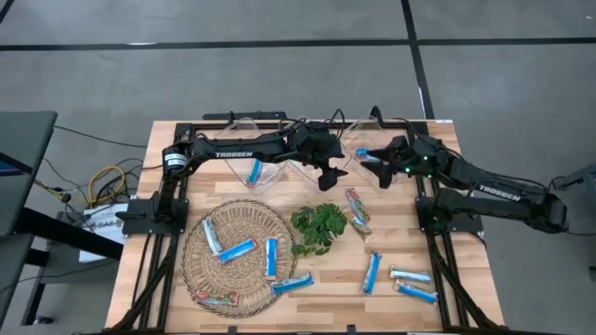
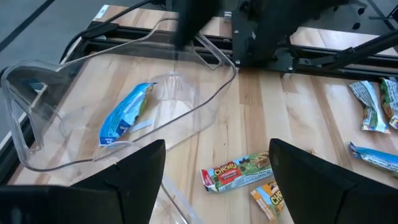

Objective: Pick and place Granola Bars by type
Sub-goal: Put the blue granola bar into the right transparent bin

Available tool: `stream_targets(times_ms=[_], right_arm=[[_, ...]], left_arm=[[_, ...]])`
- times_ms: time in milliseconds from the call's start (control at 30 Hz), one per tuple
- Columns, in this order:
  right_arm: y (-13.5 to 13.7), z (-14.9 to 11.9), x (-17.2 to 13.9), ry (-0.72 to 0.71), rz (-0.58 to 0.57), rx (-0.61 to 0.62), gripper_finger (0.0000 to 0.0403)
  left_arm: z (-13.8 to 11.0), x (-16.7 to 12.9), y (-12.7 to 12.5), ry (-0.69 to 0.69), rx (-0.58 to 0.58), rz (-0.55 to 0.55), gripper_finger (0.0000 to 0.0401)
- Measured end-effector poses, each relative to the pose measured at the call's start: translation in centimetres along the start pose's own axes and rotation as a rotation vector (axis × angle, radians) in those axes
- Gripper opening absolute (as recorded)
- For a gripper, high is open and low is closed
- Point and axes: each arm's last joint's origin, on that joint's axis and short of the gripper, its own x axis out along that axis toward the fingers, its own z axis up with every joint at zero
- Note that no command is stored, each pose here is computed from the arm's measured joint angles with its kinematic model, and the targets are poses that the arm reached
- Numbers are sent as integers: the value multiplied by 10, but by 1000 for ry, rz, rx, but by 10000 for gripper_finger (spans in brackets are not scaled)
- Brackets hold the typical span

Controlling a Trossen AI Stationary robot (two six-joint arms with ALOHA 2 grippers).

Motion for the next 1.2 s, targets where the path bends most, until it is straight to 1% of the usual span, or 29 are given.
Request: stream_targets(times_ms=[200,267,367,467,567,667,767,800,933,1033,1133,1200], right_arm=[[28,-4,-6,148,124,29,260],[37,-5,-10,193,141,43,260],[48,-8,-17,241,97,34,260],[56,-8,-23,236,40,14,260],[64,-8,-28,233,21,15,260],[67,-16,-28,292,-16,66,260],[68,-26,-24,385,-71,142,260],[70,-28,-22,410,-72,172,260],[81,-39,-15,553,-51,317,260],[94,-46,-12,679,-51,440,260],[109,-53,-8,792,-77,545,260],[119,-56,-7,849,-106,595,260]], left_arm=[[0,0,-2,2,24,0,279],[-1,0,-2,7,25,-1,279],[2,-8,-5,30,34,-2,279],[13,-27,-15,33,73,43,279],[20,-47,-31,2,114,79,279],[15,-65,-45,-66,138,93,279],[3,-86,-53,-155,132,107,279],[-4,-92,-55,-189,122,109,279],[-36,-118,-57,-255,54,107,279],[-58,-137,-57,-299,15,112,279],[-83,-150,-58,-317,-27,117,279],[-98,-157,-58,-325,-48,121,279]])
